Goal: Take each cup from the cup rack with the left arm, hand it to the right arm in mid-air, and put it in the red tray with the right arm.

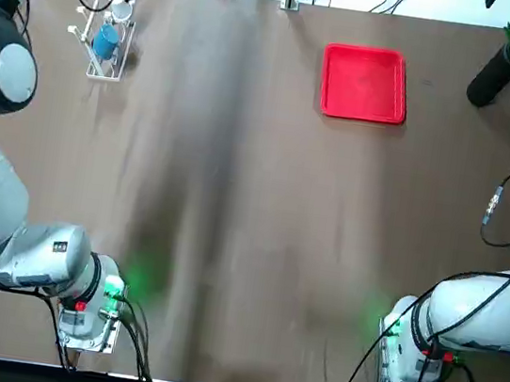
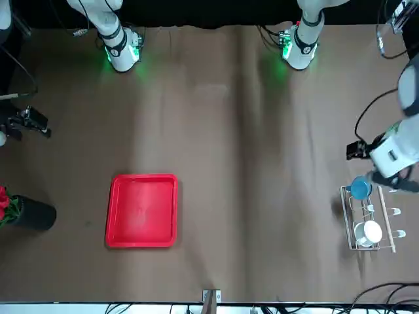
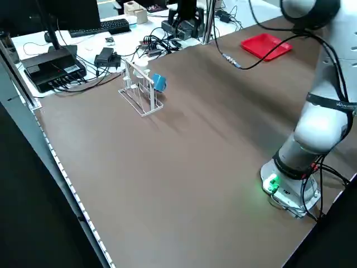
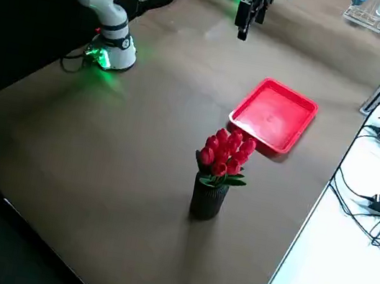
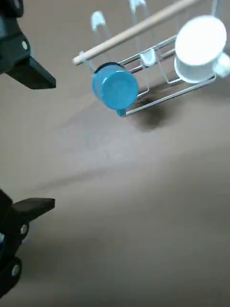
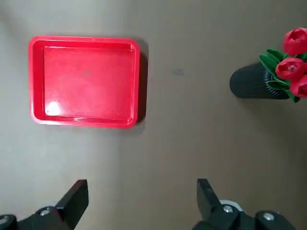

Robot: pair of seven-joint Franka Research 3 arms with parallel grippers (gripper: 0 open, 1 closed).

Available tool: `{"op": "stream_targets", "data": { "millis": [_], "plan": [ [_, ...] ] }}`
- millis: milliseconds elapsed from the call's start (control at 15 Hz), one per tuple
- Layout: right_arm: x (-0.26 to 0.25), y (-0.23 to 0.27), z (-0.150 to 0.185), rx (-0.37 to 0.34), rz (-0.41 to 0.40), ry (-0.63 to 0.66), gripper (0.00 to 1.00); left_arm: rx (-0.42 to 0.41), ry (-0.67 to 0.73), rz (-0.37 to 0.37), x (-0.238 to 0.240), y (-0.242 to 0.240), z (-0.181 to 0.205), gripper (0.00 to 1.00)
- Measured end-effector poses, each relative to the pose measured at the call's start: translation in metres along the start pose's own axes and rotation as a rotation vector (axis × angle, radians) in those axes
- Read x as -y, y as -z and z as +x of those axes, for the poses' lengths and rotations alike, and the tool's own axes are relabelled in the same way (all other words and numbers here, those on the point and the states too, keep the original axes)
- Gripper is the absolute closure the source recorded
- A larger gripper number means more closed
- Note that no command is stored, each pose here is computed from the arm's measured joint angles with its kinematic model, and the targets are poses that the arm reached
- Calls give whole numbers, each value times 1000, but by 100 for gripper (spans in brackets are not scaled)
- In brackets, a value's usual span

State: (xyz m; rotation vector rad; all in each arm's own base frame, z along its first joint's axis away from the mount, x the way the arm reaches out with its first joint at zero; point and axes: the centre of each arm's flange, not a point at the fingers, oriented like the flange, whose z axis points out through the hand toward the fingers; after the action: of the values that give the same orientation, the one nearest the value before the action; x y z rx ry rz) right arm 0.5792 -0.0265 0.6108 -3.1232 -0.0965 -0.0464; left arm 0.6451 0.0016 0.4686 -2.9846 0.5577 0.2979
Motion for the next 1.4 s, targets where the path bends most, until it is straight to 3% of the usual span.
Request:
{"op": "stream_targets", "data": {
  "millis": [333,667,1400],
  "plan": [
    [2,0,0,3,1,4,0,148,-411,133,6,-67,32,0],
    [14,0,1,4,1,24,0,239,-711,166,9,-114,51,0],
    [26,1,2,1,2,45,0,362,-835,264,18,-157,64,0]
  ]
}}
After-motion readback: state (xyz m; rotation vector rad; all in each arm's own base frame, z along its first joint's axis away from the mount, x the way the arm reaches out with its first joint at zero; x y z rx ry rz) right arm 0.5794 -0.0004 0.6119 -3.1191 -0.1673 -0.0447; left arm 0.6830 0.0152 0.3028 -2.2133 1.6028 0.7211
